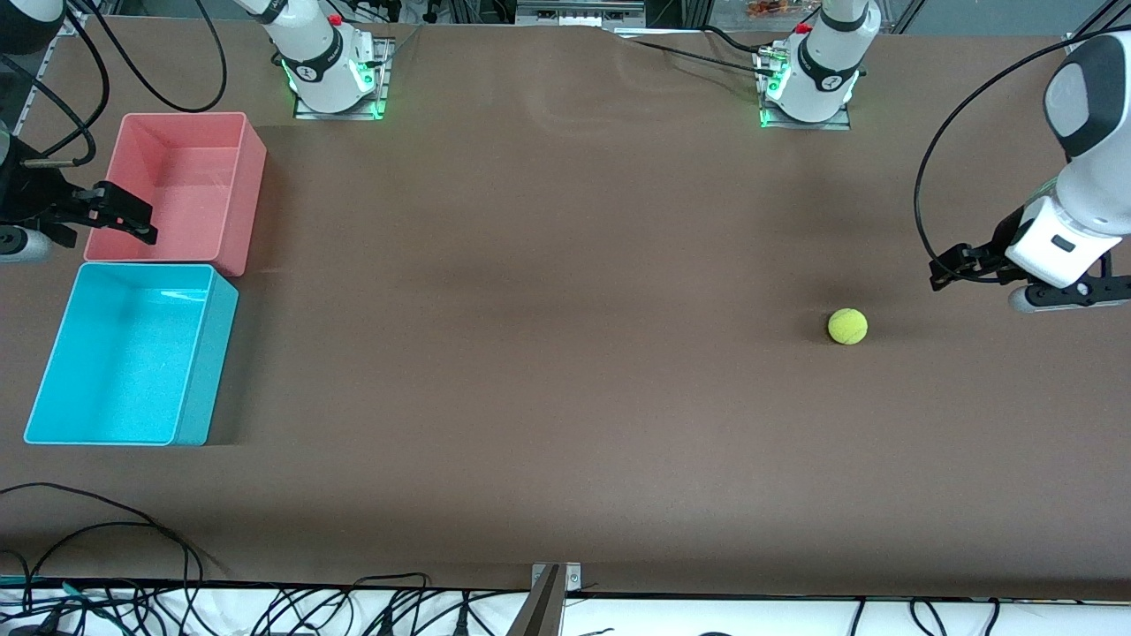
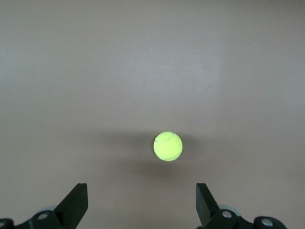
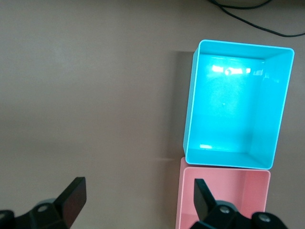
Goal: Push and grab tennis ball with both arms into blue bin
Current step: 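Lower the left gripper beside the tennis ball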
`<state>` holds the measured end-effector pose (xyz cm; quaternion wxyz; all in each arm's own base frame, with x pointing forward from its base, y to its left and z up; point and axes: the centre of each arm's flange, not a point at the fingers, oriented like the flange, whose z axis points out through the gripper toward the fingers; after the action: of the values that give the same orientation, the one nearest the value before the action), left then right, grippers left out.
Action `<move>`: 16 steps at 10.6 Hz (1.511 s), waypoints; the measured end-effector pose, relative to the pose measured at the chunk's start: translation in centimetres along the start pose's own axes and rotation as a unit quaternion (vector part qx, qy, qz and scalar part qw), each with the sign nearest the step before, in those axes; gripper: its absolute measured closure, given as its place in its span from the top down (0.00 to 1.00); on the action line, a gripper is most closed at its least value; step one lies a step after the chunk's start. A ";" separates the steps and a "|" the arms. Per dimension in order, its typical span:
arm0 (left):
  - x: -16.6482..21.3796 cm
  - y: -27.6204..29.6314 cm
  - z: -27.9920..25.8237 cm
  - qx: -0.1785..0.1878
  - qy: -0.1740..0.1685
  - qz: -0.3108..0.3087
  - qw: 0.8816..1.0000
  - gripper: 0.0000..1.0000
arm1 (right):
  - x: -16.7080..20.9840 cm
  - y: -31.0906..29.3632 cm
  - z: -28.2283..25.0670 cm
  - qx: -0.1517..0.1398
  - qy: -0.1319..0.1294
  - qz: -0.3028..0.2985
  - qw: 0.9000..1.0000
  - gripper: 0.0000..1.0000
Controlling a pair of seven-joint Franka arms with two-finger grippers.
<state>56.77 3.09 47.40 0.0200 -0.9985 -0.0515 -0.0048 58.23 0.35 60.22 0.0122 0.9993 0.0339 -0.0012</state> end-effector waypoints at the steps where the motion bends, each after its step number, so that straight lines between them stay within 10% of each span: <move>1: -0.1 0.1 1.1 -0.001 0.004 0.001 1.000 1.00 | 0.0 0.0 0.0 0.000 0.000 -0.001 1.000 1.00; 16: -1.9 0.0 17.0 -0.010 -0.004 0.005 1.000 0.88 | 0.1 -0.3 0.2 0.009 0.000 -0.011 1.000 1.00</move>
<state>54.96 3.53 30.44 0.0099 -0.9989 -0.0462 -0.0013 58.34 0.70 60.03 0.0033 0.9990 0.0454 -0.0019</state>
